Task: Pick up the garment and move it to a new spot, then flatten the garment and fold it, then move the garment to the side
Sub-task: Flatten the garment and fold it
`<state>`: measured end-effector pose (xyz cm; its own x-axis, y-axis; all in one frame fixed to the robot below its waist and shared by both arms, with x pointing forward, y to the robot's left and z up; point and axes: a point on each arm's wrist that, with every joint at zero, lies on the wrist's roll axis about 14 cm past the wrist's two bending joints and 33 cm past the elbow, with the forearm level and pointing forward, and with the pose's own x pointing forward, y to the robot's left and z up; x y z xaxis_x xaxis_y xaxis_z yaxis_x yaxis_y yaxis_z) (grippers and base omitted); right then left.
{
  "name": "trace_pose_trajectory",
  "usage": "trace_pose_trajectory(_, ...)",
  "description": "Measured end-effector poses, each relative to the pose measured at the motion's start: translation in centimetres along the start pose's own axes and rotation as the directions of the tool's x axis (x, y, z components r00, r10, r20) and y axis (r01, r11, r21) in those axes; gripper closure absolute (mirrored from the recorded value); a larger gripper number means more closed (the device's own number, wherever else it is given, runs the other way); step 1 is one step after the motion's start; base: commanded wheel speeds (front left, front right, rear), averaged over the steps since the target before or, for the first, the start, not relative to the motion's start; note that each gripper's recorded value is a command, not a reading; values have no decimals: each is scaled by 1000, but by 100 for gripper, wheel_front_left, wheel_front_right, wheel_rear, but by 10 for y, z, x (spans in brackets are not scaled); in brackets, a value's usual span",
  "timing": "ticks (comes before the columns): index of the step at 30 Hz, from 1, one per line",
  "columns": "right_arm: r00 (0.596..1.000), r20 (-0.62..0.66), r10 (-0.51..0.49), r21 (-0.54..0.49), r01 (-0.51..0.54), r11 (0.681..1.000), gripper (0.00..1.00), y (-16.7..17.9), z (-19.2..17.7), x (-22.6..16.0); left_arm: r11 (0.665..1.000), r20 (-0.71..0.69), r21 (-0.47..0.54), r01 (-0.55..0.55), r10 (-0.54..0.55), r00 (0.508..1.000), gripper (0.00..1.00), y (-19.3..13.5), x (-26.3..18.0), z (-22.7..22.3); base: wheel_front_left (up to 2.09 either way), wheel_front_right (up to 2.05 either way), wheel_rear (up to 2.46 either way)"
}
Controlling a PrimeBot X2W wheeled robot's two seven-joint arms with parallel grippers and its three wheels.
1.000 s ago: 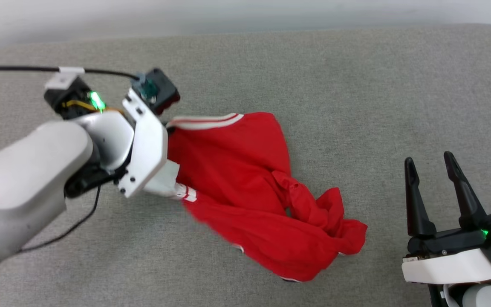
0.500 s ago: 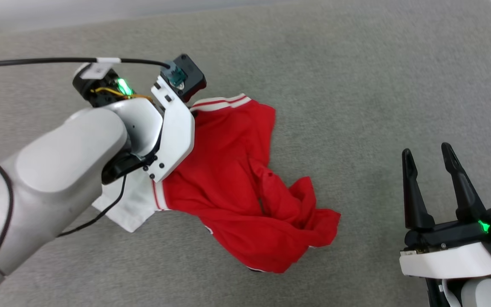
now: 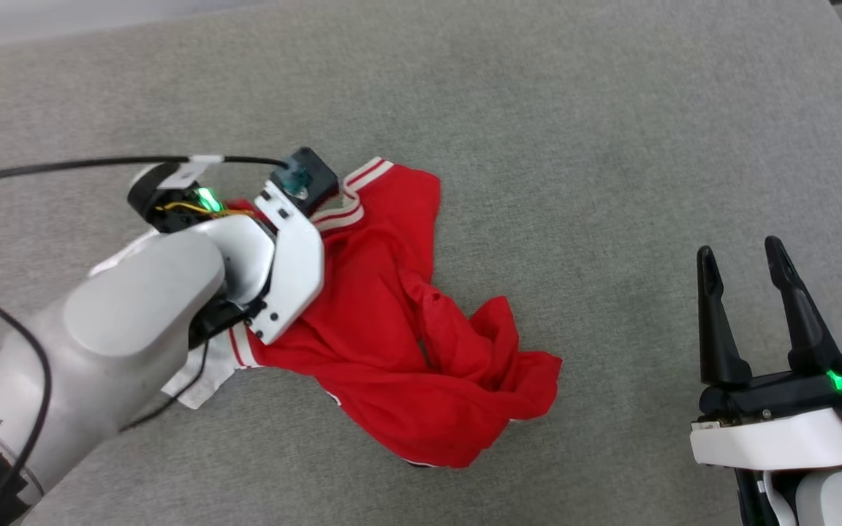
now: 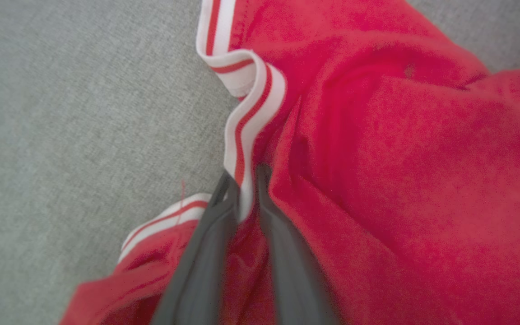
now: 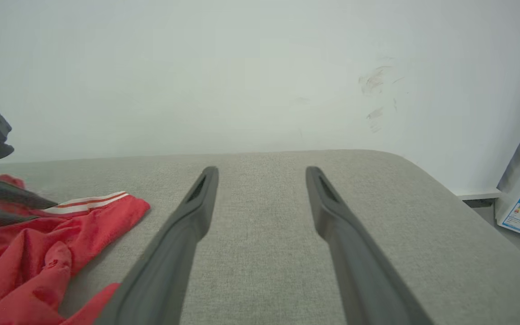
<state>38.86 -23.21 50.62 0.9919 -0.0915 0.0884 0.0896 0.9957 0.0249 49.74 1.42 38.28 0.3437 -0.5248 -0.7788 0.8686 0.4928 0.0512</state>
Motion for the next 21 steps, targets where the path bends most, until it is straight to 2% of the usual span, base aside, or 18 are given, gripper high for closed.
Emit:
trace_pose_trajectory(3,1000,15,13,3,-13,1000,0,4,5,0,998,137,1,-69,68,988,0,18,-13,17,0,0,0)
trace_pose_trajectory(6,999,38,27,-4,-27,1000,0,8,12,0,985,334,-35,-168,170,927,0,40,-39,51,0,0,0)
trace_pose_trajectory(9,997,64,43,-21,-42,999,0,12,20,3,953,500,-85,-292,294,815,0,61,-74,74,0,0,0)
trace_pose_trajectory(12,991,113,73,-38,-69,997,0,21,35,13,904,600,-196,-379,417,683,0,78,-110,77,0,0,0)
trace_pose_trajectory(17,964,226,137,-98,-117,988,0,41,70,37,775,604,-356,-523,618,504,0,97,-162,56,0,0,0)
trace_pose_trajectory(21,923,330,195,-142,-156,978,0,63,105,57,637,592,-466,-614,740,318,0,100,-212,45,0,0,0)
